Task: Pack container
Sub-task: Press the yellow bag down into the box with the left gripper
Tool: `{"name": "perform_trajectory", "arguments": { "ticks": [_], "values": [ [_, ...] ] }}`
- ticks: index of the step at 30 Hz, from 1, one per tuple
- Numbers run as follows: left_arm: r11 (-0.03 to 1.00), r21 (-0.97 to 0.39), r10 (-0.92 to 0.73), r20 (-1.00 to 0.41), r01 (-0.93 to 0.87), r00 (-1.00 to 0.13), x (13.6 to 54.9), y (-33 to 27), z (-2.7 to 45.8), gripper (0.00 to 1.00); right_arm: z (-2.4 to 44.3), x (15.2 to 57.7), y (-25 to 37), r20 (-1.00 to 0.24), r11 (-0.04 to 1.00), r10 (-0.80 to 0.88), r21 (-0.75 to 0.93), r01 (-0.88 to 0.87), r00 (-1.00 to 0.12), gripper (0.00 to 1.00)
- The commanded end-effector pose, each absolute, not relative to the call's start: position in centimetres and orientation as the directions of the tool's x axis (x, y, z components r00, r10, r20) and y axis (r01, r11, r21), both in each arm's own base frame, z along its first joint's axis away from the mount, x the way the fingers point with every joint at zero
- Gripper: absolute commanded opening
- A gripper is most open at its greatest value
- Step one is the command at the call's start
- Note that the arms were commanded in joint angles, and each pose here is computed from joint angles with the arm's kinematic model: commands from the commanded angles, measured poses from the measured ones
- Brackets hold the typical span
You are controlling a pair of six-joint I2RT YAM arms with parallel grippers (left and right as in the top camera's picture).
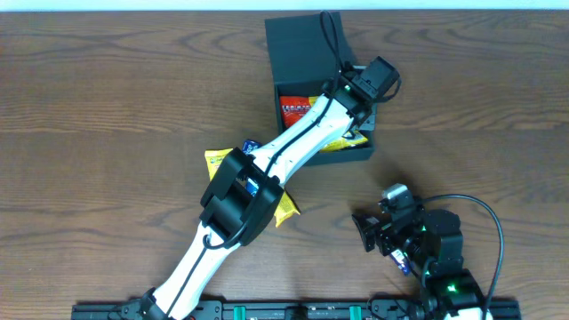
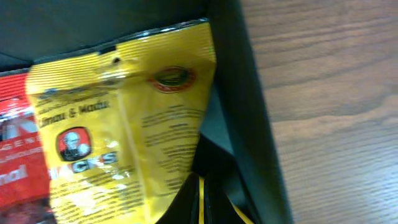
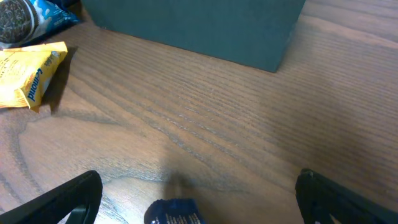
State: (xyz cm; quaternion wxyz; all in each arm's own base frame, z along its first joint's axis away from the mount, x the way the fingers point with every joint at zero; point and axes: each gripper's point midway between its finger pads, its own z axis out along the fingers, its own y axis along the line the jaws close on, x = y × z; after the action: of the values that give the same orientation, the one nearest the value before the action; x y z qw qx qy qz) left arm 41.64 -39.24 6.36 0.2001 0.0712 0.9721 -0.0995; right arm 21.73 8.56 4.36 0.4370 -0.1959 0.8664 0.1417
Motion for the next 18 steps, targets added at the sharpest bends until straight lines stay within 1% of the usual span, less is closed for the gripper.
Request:
{"name": "perform_trajectory", "arguments": {
  "ticks": [1,11,18],
  "values": [
    [0.971,-0.164,0.106,-0.361,0.175,-0.926,40.66,-39.21,4.71,0.06,4.23,21.72,8.4,-0.812,0.884,-0.222,0.067,-0.463,-0.54,0.99],
    [0.972,-0.158,0.111,-0.355,0.176,-0.928,40.41,-39.15,4.36,0.06,4.23,21.72,8.4,-0.812,0.884,-0.222,0.067,-0.463,-0.54,0.99],
    [0.967,-0.176,0.106,-0.372,0.182,-0.922,40.6,-39.56,5.15,0.06,4.23,21.72,8.4,-0.812,0.884,-0.222,0.067,-0.463,-0.54,0.99]
  ]
}}
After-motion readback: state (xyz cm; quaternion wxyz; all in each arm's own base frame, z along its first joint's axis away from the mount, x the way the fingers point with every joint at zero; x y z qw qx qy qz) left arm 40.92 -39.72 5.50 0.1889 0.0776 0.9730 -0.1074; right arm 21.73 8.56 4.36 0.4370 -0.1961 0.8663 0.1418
